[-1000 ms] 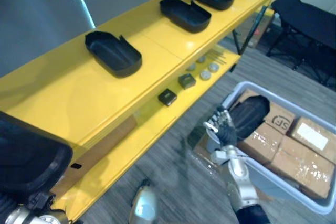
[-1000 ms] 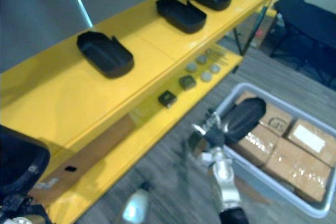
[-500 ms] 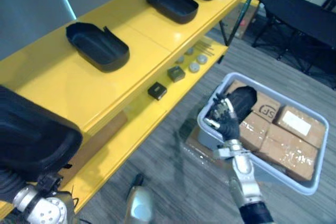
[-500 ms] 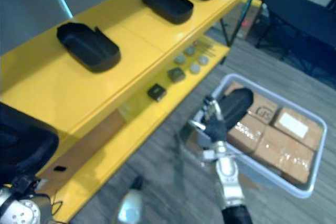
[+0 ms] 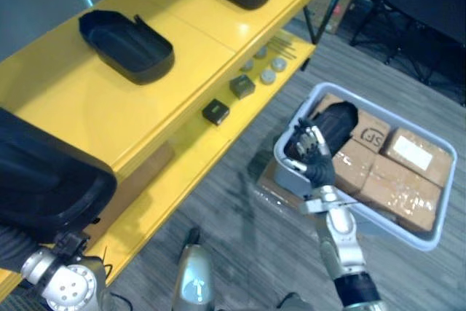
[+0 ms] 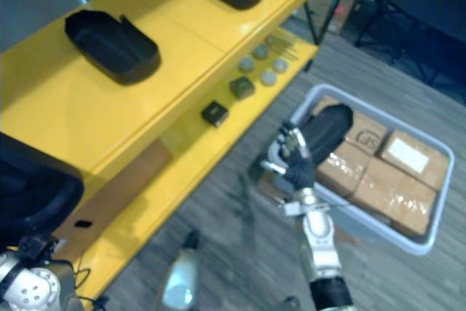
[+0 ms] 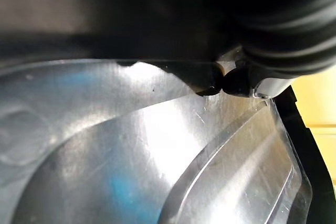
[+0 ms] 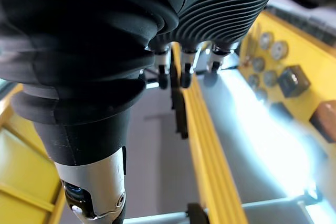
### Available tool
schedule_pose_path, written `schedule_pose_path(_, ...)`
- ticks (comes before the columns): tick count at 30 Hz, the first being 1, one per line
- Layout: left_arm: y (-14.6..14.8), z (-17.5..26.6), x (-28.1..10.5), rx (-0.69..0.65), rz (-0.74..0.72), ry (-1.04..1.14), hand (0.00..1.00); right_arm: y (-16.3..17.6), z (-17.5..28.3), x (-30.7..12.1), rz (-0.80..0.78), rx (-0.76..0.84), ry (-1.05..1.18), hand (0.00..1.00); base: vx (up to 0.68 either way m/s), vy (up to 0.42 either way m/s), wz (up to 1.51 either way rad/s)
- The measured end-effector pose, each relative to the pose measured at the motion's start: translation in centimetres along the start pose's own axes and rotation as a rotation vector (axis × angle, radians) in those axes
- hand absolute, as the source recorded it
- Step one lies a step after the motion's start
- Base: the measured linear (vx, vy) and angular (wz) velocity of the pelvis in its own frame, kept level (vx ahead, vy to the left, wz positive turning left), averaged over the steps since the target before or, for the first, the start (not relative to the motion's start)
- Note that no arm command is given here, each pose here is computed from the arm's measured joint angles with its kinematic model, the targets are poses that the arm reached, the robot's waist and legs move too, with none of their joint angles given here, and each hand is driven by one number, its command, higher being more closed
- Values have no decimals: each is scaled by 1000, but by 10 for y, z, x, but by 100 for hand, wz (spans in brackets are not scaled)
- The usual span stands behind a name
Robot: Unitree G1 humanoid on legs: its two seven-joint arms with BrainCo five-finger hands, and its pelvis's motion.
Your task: Walk over and take plastic housings, then place them on the shelf
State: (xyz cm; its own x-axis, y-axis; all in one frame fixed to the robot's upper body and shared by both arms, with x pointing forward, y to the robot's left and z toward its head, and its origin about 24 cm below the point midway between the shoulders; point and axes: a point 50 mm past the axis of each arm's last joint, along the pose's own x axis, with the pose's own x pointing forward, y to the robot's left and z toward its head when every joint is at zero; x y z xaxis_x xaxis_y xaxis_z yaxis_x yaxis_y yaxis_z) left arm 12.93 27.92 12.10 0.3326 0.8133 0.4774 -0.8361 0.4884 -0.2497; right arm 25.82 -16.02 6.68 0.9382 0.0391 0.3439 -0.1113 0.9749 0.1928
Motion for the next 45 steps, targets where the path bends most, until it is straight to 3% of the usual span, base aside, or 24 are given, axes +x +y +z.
schedule_pose_path(4,0,7,1,61,-107,-49,100,3,1,-9,-48,37,-18,0,159,295,21)
schedule_pose_path(8,-10,11,8,28,-143,-82,100,-2,7,-5,-61,10,-45,0,161,104,28)
schedule_pose_path(18,-38,3,5,-42,-179,-30,100,-61,58,2,-192,-168,-189,0,175,-197,74)
schedule_pose_path(27,-49,20,5,-152,-138,-112,100,-53,97,9,-116,-191,-362,0,108,-77,-1)
schedule_pose_path(31,-44,31,4,-106,-121,-179,100,-32,104,8,13,-123,-417,0,26,47,11)
schedule_pose_path(37,-17,25,9,142,-83,-185,100,8,94,17,164,-2,-415,0,39,25,34)
schedule_pose_path(45,25,20,6,353,-21,-130,100,28,78,28,187,64,-346,0,1,0,48)
